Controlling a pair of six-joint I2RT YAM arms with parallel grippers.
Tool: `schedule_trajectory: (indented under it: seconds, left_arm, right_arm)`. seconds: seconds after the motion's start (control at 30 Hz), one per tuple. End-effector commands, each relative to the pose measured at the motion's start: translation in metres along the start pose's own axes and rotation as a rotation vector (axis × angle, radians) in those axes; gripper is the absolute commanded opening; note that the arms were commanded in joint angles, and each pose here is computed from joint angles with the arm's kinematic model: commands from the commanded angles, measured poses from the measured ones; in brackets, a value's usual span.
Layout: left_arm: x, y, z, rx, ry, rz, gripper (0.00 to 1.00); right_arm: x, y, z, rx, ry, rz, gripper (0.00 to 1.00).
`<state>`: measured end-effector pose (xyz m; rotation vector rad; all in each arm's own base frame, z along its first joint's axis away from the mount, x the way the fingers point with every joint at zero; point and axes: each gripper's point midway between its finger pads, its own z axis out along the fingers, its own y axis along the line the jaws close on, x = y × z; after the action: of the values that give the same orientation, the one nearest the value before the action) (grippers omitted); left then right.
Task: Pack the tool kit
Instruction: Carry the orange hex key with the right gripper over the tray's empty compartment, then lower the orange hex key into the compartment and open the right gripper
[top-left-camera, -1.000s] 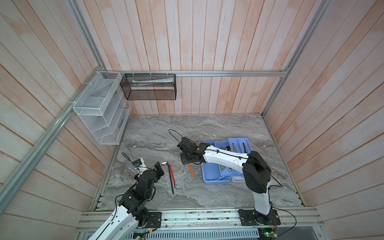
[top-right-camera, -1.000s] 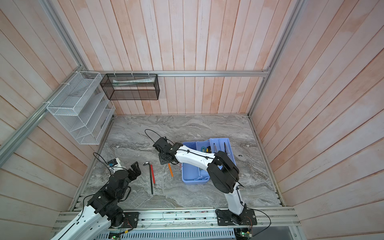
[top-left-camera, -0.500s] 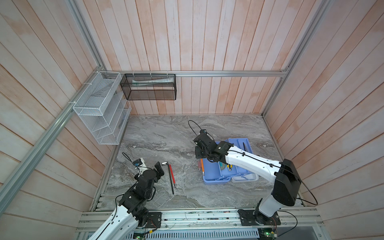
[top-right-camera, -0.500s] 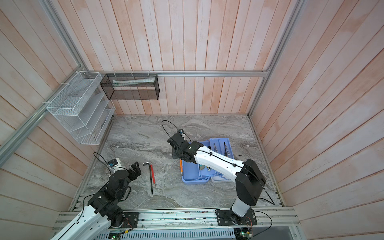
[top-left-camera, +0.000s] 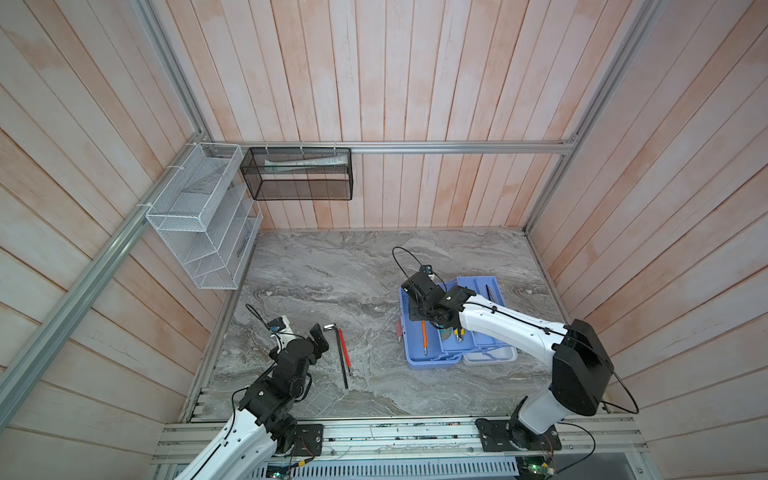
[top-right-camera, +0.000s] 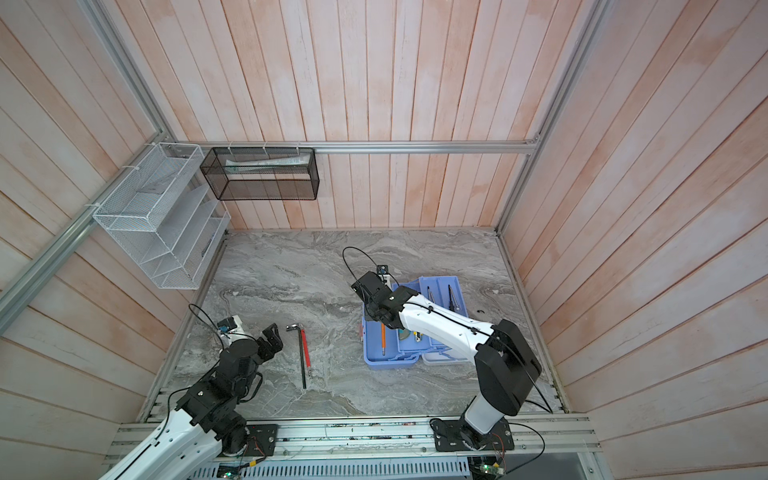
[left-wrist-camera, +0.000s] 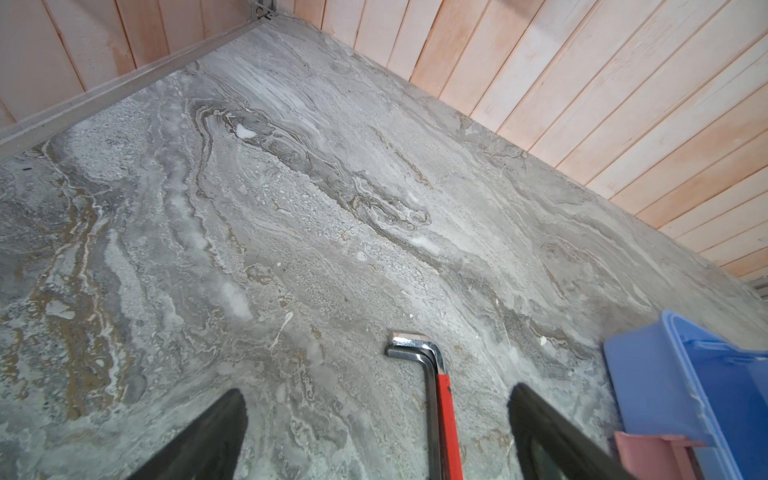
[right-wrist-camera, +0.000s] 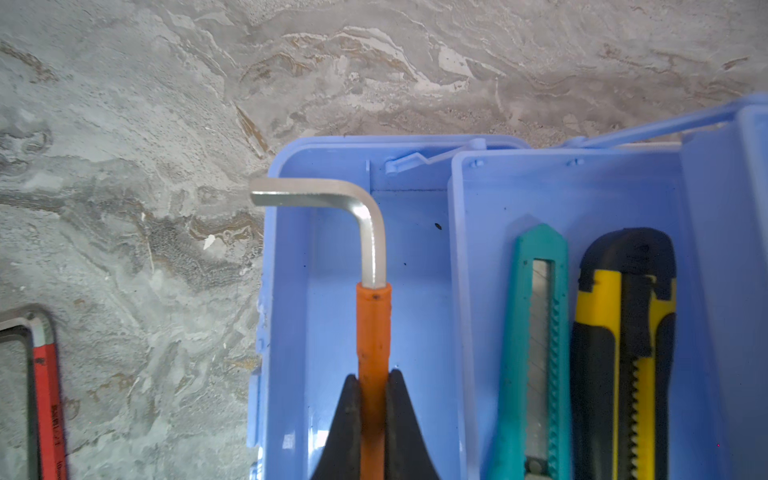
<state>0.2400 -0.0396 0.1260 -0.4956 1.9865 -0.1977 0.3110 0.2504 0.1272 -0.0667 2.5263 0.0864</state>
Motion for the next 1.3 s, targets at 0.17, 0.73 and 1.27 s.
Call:
schedule_trajectory:
  seconds: [0.17, 0.73, 1.27]
  left_arm:
    - [0.005, 0.0, 0.003, 0.004, 0.011, 0.019, 1.0]
    - [0.005, 0.001, 0.003, 0.0, 0.01, 0.016, 1.0]
    - [0.005, 0.001, 0.003, -0.002, 0.01, 0.015, 1.0]
  right_arm:
    - [0.005, -0.01, 0.028, 0.073, 0.037, 0.0, 0.0]
    - [0.006, -0.005, 0.075, 0.119, 0.109, -0.038, 0.0]
    - [0.023, -0.012, 0.089, 0.143, 0.15, -0.049, 0.06]
